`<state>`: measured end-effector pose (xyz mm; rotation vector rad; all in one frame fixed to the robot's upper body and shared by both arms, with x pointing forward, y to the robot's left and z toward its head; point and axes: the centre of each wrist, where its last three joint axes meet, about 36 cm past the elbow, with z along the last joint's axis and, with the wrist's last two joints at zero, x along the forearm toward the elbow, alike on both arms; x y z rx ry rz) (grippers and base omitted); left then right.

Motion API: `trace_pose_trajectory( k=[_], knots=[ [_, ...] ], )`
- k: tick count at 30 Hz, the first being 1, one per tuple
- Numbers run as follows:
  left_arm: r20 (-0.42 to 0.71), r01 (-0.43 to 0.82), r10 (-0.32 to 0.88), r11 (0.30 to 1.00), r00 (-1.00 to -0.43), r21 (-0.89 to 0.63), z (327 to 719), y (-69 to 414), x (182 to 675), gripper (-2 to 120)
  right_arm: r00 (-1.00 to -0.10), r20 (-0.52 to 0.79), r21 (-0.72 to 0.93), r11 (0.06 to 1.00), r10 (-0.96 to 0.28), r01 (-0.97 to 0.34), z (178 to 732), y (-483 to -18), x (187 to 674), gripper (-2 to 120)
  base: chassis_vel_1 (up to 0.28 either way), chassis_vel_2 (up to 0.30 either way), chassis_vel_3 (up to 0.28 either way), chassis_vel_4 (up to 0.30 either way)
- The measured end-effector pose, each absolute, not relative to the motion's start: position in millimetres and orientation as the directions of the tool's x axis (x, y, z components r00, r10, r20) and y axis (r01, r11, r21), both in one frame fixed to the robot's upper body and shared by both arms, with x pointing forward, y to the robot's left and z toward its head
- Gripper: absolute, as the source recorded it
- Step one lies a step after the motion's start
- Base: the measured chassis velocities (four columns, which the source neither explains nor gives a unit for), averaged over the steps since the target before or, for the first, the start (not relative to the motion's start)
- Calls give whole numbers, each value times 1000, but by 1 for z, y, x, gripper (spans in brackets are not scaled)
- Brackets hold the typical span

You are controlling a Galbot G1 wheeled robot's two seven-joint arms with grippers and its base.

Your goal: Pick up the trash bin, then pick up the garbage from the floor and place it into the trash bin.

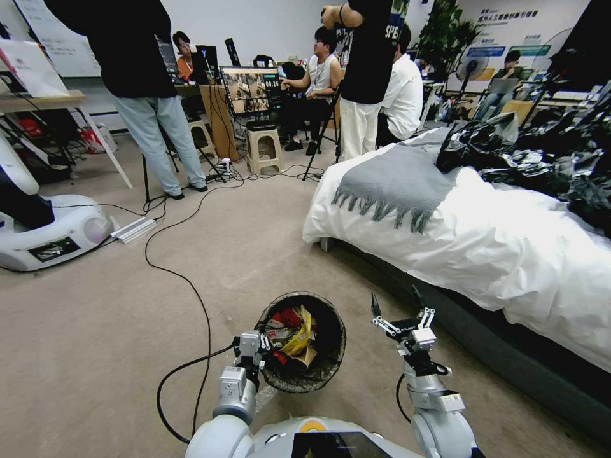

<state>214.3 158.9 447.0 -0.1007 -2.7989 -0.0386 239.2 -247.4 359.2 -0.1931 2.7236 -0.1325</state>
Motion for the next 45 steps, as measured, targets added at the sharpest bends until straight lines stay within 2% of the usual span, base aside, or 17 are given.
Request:
trace_pose_trajectory(
  k=[18,45],
  knots=[
    [328,76,68,997,-942,11,450,159,215,0,-908,-390,-122,986,-151,-112,358,-251,244,100,53,56,47,51],
    [317,77,70,997,-946,7,455,161,215,0,-912,-374,-125,984,-166,-128,354,-250,244,100,121,118,119,120]
  ],
)
